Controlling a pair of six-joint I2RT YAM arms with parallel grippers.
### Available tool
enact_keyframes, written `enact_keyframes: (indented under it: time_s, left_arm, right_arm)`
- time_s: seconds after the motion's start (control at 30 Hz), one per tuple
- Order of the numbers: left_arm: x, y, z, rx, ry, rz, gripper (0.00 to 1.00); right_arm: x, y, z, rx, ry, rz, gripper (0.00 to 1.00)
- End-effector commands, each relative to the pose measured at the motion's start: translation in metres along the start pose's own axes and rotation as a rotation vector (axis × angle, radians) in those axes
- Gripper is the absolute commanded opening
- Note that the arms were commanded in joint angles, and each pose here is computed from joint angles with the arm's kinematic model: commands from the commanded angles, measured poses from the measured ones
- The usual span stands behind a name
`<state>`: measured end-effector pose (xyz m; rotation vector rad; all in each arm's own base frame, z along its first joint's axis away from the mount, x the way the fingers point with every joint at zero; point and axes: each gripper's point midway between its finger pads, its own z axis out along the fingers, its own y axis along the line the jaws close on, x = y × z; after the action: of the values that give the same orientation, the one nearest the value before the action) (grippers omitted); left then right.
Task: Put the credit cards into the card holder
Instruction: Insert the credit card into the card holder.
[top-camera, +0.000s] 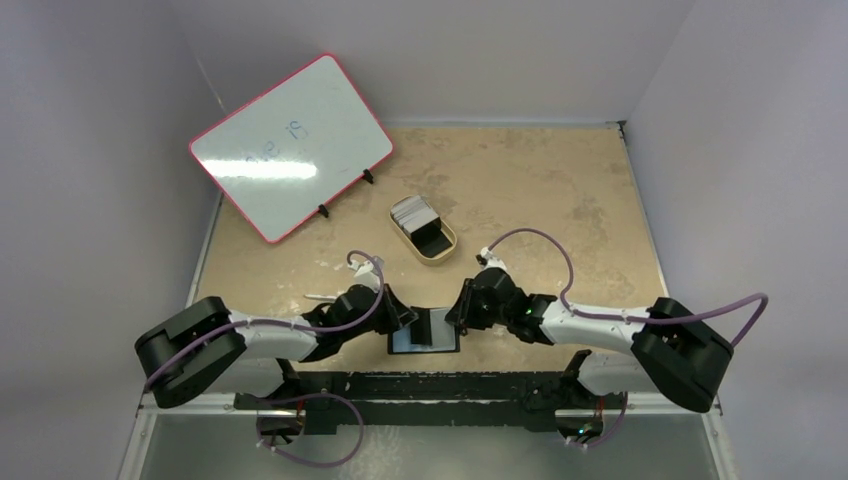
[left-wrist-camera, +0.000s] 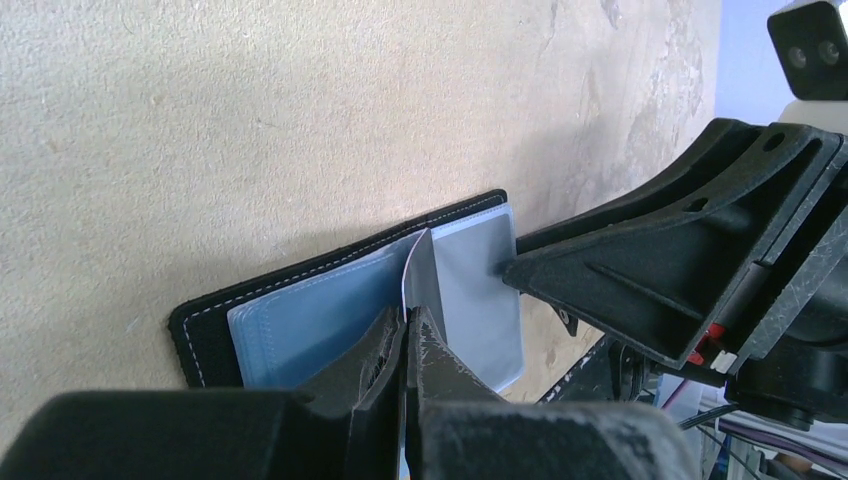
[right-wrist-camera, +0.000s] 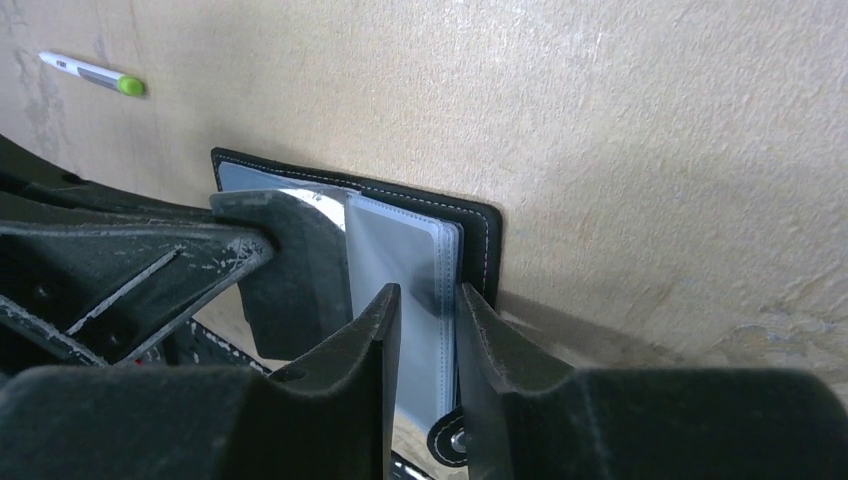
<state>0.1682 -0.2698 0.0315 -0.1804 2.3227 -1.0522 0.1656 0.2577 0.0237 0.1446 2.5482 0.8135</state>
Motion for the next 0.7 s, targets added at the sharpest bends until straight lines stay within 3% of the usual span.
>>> enact_keyframes:
  time_s: [0.0, 0.67]
  left_arm:
    - [-0.003, 0.003, 0.005, 0.006, -0.048, 0.000, 0.00]
    - [0.019, 0.010, 0.002, -0.070, 0.049, -0.037, 0.00]
  right_arm:
    - [-0.001, 0.008, -0.005, -0.035, -0.015, 0.038, 0.29]
    - [-0.011, 0.011, -0.009, -0.048, -0.072, 0.072, 0.28]
